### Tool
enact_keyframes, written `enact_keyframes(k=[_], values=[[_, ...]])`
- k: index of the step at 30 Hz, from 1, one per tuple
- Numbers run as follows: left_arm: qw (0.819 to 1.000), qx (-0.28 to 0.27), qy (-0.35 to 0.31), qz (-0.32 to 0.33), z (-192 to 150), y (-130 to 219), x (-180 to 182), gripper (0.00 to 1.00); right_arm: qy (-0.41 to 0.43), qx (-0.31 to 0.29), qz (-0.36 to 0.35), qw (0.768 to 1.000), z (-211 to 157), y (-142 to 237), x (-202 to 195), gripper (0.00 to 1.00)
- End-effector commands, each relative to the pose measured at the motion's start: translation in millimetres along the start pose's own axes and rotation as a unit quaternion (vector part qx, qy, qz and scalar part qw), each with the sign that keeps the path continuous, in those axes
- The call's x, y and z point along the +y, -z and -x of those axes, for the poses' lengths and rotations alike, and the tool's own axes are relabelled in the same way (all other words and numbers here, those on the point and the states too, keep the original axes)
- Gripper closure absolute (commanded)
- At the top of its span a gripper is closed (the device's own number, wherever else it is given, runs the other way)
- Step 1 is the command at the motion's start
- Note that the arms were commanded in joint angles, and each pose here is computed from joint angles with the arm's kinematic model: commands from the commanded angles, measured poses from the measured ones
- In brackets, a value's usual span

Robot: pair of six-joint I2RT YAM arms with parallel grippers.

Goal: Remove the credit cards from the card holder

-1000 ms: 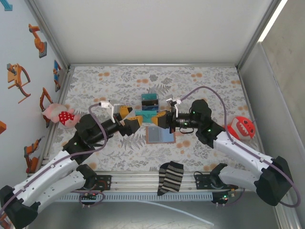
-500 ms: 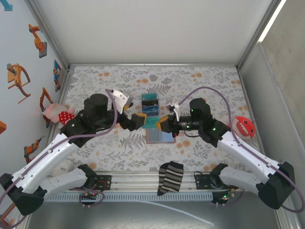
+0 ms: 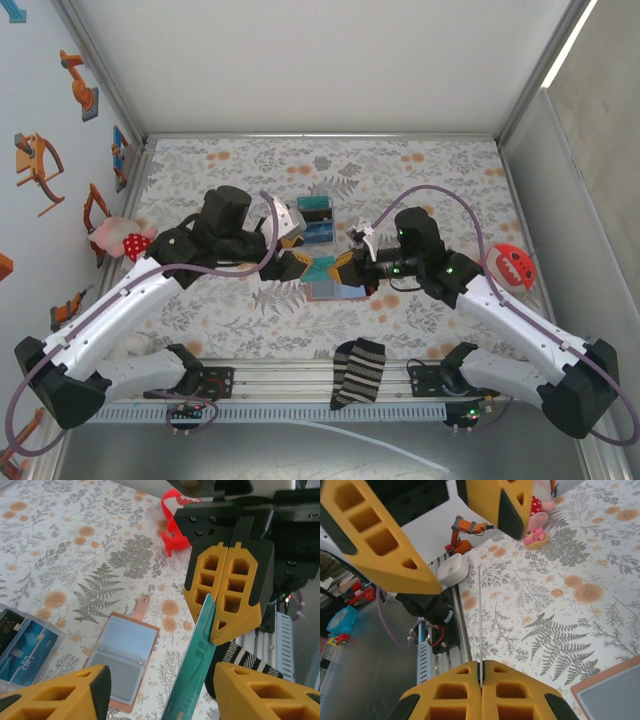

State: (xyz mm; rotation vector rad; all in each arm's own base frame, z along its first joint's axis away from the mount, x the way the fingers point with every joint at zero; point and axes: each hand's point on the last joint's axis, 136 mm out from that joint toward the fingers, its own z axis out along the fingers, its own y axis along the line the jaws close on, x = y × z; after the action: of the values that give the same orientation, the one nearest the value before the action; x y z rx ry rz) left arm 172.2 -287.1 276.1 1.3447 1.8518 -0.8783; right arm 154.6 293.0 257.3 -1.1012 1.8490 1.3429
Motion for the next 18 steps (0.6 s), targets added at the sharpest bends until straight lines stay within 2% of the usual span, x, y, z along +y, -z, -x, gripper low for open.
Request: enact_keyframes(k=[1,6,11,14,18], values=[[0.998,0.016,-0.041,-0.053,-2,1,-15,0.45,0.028,-0.008,0.027,0.999,11,4,15,1.00],[0.994,0.042,-0.042,-0.089,-10,-7,-21,0.52,0.027,-0.005,0.028,0.999,9,3,15,1.00],[0.993,0.055,-0.039,-0.098,-15,-13,-19,0.75,0.027,-0.005,0.029,0.999,9,3,16,1.00],[0.993,0.056,-0.042,-0.100,-16,-14,-19,0.98,0.028,-0.004,0.025,0.999,8,3,14,1.00],[0.993,0.047,-0.052,-0.094,-13,-15,-17,1.00,0.025,-0.004,0.003,1.000,7,3,6,1.00]])
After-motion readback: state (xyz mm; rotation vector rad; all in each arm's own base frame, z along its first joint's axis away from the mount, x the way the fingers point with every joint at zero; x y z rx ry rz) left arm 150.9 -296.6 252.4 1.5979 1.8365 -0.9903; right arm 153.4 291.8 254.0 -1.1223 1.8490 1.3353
